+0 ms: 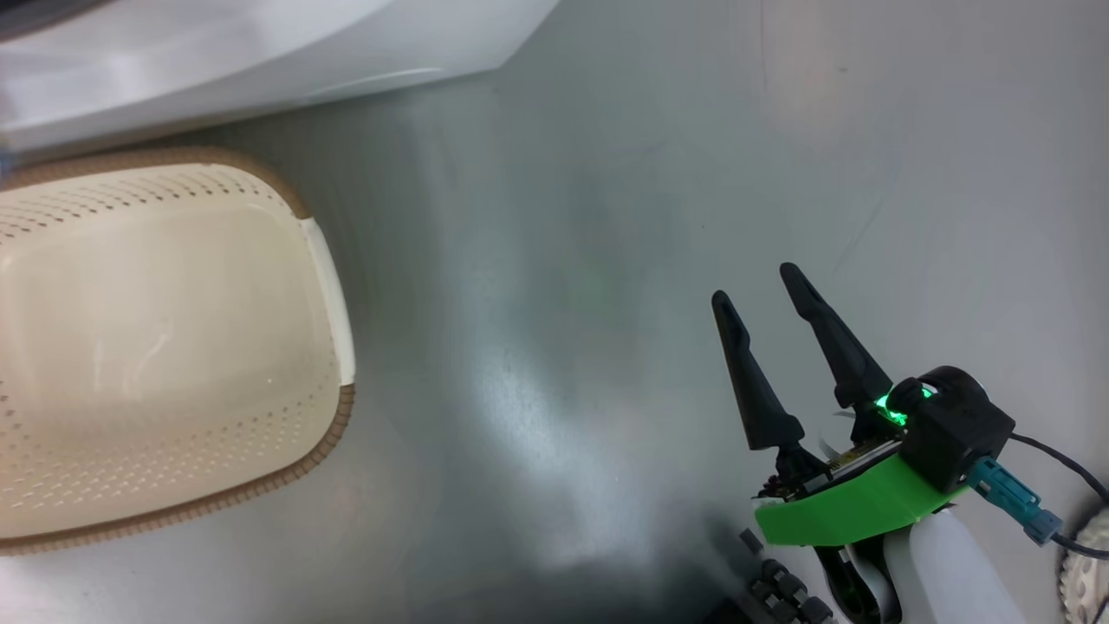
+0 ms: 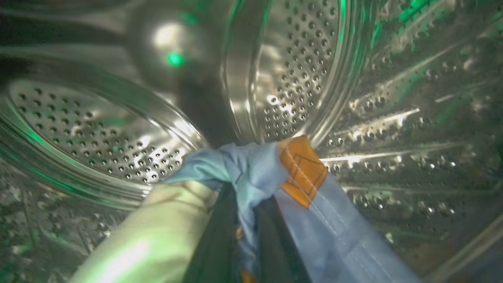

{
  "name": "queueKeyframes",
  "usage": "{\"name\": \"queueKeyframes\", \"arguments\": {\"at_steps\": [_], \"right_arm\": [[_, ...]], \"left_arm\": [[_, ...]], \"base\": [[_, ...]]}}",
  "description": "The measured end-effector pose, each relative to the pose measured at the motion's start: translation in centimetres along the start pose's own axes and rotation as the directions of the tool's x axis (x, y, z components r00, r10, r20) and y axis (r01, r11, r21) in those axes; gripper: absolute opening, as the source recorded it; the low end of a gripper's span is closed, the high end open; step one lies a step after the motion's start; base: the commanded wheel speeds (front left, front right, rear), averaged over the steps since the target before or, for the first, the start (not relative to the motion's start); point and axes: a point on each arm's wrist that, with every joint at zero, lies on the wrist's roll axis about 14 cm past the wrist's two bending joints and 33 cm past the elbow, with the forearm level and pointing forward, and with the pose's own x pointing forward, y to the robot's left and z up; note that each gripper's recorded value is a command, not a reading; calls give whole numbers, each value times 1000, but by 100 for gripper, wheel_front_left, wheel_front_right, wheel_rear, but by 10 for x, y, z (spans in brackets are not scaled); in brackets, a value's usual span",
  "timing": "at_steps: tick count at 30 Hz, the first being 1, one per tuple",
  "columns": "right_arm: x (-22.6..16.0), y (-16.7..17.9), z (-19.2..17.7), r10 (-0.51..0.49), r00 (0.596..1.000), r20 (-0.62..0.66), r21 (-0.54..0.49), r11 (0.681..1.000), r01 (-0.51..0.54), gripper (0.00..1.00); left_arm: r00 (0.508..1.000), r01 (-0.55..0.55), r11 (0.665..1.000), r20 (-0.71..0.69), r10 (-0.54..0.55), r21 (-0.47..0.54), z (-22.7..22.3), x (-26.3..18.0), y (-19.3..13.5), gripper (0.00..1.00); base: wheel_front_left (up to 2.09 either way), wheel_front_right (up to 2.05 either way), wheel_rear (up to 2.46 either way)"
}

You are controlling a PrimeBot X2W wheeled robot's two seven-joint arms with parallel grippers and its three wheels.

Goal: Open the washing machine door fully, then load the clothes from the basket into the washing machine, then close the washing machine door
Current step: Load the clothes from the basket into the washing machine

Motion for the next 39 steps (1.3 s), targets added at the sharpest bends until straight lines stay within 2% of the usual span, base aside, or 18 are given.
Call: {"name": "queueKeyframes", "arguments": {"at_steps": [4,8,11,12,13,14,23,32,39], "right_arm": [[0,-1,-8,-4,1000,-21,4,1000,5,100],[1,-2,-8,-5,1000,-22,3,1000,6,100],[4,0,-5,2,1000,-10,1,1000,-2,100],[4,0,-5,2,1000,-10,1,1000,-2,100],[4,0,-3,4,1000,-5,1,1000,-4,100],[4,1,-2,5,1000,-3,2,1000,-5,100],[5,9,7,27,999,23,9,1000,-27,100],[6,18,21,50,997,60,12,999,-51,100],[8,22,34,61,993,98,11,998,-63,100]], "left_arm": [[994,8,1000,111,-10,17,25,9,-4,0],[995,10,1000,94,-10,4,15,6,-7,0],[1000,-14,999,12,14,-42,-11,-1,-3,0],[1000,-14,999,12,14,-42,-11,-1,-3,16],[1000,-25,998,-20,24,-55,-20,-4,-1,80],[998,-33,997,-51,30,-65,-29,-8,0,100],[991,-68,993,-119,56,-97,-32,-19,2,100],[989,-101,991,-118,90,-90,-8,-27,9,100],[985,-126,982,-137,106,-143,-7,-48,0,100]], "base": [[0,0,0],[0,0,0],[0,0,0],[0,0,0],[0,0,0],[0,0,0],[0,0,0],[0,0,0],[0,0,0]]}}
